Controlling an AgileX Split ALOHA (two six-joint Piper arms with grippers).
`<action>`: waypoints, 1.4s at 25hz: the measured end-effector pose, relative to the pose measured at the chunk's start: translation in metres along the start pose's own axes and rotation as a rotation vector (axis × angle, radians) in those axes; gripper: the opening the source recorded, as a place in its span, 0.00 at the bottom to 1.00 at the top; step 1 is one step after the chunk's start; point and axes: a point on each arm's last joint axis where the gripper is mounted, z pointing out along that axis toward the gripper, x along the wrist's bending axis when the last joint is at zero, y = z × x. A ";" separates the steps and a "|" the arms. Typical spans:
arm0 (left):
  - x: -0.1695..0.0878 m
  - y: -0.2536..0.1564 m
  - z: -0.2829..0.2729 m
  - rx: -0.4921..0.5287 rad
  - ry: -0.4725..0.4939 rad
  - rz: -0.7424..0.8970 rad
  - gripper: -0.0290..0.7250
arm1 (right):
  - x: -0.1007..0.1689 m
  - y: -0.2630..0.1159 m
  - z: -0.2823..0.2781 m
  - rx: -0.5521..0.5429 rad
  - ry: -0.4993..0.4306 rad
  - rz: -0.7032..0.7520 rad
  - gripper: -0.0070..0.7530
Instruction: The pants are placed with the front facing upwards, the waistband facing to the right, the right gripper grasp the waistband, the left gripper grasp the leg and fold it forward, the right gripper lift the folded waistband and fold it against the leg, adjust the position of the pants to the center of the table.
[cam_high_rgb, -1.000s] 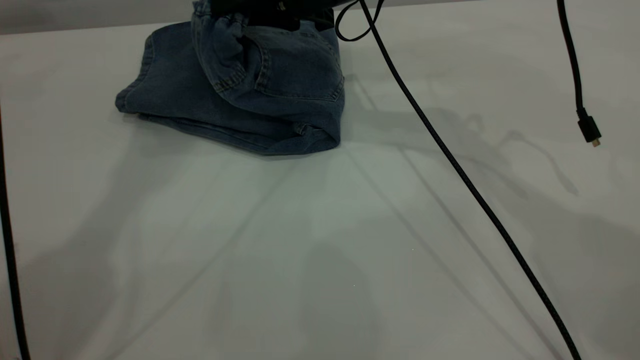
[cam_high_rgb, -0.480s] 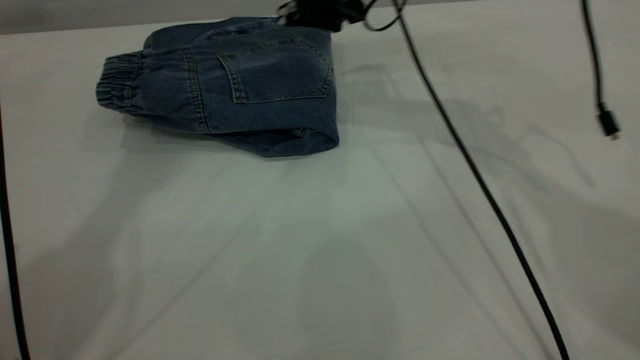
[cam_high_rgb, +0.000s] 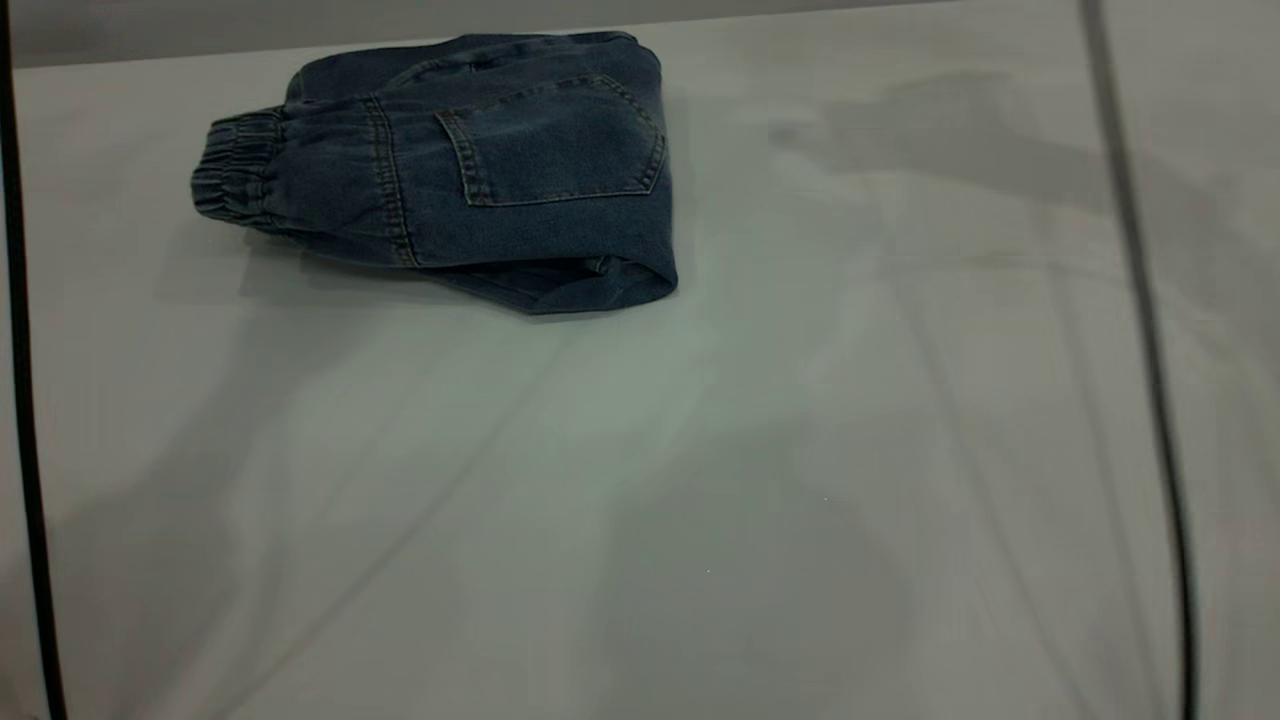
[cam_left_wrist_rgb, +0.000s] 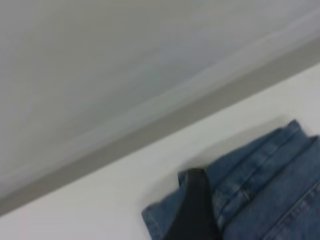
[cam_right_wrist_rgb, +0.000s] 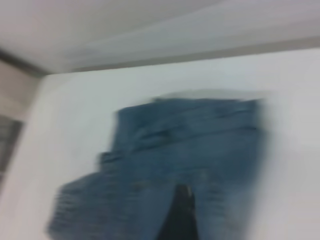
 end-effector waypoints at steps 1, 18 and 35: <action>-0.001 -0.003 0.005 0.020 -0.004 -0.001 0.77 | -0.004 0.006 -0.014 0.002 -0.033 -0.010 0.77; -0.034 -0.091 0.105 0.444 -0.122 0.009 0.77 | 0.022 0.036 -0.174 0.076 -0.455 -0.180 0.77; -0.064 -0.184 0.222 0.716 -0.171 0.058 0.77 | 0.037 0.038 -0.187 0.058 -0.455 -0.202 0.77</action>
